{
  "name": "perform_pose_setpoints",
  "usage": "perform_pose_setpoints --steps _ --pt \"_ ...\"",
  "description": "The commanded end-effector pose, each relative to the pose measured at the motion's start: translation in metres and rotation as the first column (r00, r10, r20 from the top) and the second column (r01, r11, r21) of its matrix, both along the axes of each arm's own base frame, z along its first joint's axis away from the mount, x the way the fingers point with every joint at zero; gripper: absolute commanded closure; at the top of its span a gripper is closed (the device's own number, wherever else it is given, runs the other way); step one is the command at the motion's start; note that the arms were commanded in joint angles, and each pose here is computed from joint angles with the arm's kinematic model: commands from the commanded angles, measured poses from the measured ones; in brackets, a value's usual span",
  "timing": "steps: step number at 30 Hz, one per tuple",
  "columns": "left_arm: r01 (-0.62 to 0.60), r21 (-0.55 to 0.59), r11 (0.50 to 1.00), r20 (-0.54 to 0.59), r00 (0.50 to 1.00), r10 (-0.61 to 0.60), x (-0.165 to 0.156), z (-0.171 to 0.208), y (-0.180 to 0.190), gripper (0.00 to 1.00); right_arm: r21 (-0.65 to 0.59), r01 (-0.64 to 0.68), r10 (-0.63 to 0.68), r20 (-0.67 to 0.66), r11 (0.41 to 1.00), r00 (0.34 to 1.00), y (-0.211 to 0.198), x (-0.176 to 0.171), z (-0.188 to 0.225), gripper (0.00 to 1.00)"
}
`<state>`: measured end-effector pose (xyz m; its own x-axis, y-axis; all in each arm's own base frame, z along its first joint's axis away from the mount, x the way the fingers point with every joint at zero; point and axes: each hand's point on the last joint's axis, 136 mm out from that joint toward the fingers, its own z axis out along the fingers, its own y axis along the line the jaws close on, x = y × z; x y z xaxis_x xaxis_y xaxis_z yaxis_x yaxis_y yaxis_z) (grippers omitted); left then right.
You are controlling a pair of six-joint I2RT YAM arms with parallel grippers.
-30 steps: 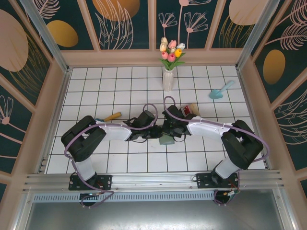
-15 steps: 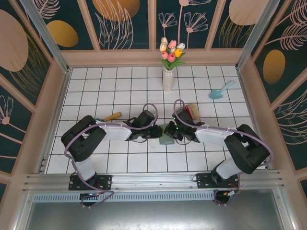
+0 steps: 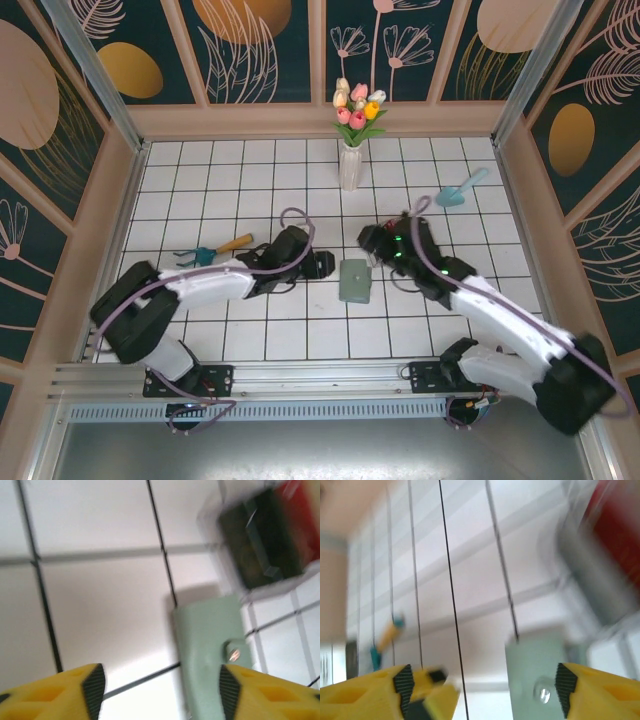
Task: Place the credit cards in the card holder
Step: Reset both arms
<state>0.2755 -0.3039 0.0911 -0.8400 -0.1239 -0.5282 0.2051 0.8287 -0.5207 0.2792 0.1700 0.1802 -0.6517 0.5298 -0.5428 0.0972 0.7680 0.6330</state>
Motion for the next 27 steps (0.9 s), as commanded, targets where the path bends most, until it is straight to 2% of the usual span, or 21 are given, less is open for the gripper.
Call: perform_pose_setpoints --steps 1,3,5,6,7,10,12,13,15,16,19,21,22,23,25,27 --pt "-0.255 0.124 0.959 0.211 0.951 0.225 0.025 0.033 0.067 0.24 -0.373 0.452 -0.408 0.196 0.810 0.892 -0.128 -0.005 0.015 0.17" --pt "-0.431 0.202 0.879 0.300 0.882 0.363 0.037 0.042 0.125 0.16 -0.533 0.530 -0.438 0.300 0.660 0.847 -0.170 -0.006 0.011 0.17" --pt "-0.575 0.226 0.786 0.374 0.796 0.475 0.046 0.048 0.188 0.05 -0.665 0.514 -0.351 0.377 0.542 0.857 -0.184 0.001 0.000 0.16" --pt "-0.642 0.236 0.729 0.419 0.744 0.520 0.047 0.053 0.215 0.04 -0.697 0.497 -0.312 0.387 0.518 0.868 -0.188 0.006 -0.011 0.16" --pt "-0.716 0.235 0.658 0.473 0.675 0.566 0.046 0.063 0.244 0.03 -0.705 0.470 -0.275 0.382 0.530 0.882 -0.189 0.013 -0.021 0.16" --pt "-0.842 0.223 0.491 0.629 0.509 0.588 0.037 0.083 0.301 0.02 -0.665 0.488 -0.279 0.403 0.565 0.872 -0.205 0.022 -0.044 0.15" --pt "-0.877 0.190 0.442 0.657 0.448 0.606 0.034 0.086 0.324 0.02 -0.635 0.502 -0.266 0.434 0.587 0.861 -0.213 0.026 -0.051 0.15" --pt "-0.885 0.178 0.430 0.674 0.428 0.602 0.034 0.085 0.332 0.02 -0.623 0.508 -0.245 0.462 0.595 0.852 -0.217 0.027 -0.052 0.15" --pt "-0.875 0.161 0.457 0.693 0.430 0.579 0.040 0.081 0.335 0.02 -0.566 0.503 -0.219 0.494 0.653 0.841 -0.218 0.036 -0.046 0.15" --pt "-0.866 0.181 0.467 0.689 0.450 0.568 0.046 0.080 0.335 0.01 -0.536 0.500 -0.213 0.508 0.680 0.835 -0.221 0.041 -0.044 0.15" --pt "-0.836 0.241 0.492 0.737 0.488 0.467 0.059 0.071 0.330 0.01 -0.540 0.474 -0.191 0.497 0.696 0.847 -0.222 0.063 -0.045 0.15" --pt "-0.825 0.191 0.531 0.758 0.468 0.454 0.065 0.064 0.328 0.01 -0.526 0.441 -0.119 0.535 0.727 0.836 -0.209 0.073 -0.039 0.16" --pt "-0.806 0.168 0.568 0.773 0.465 0.431 0.067 0.061 0.325 0.01 -0.521 0.458 -0.118 0.559 0.721 0.821 -0.210 0.075 -0.037 0.15" --pt "-0.810 0.159 0.564 0.799 0.441 0.408 0.069 0.067 0.326 0.01 -0.529 0.442 -0.133 0.523 0.725 0.842 -0.213 0.082 -0.042 0.15" --pt "-0.800 0.126 0.587 0.826 0.412 0.385 0.071 0.074 0.326 0.02 -0.531 0.389 -0.077 0.516 0.753 0.853 -0.204 0.085 -0.044 0.16" --pt "-0.777 0.137 0.614 0.827 0.431 0.361 0.082 0.069 0.326 0.01 -0.483 0.394 -0.056 0.575 0.782 0.816 -0.194 0.078 -0.034 0.16"
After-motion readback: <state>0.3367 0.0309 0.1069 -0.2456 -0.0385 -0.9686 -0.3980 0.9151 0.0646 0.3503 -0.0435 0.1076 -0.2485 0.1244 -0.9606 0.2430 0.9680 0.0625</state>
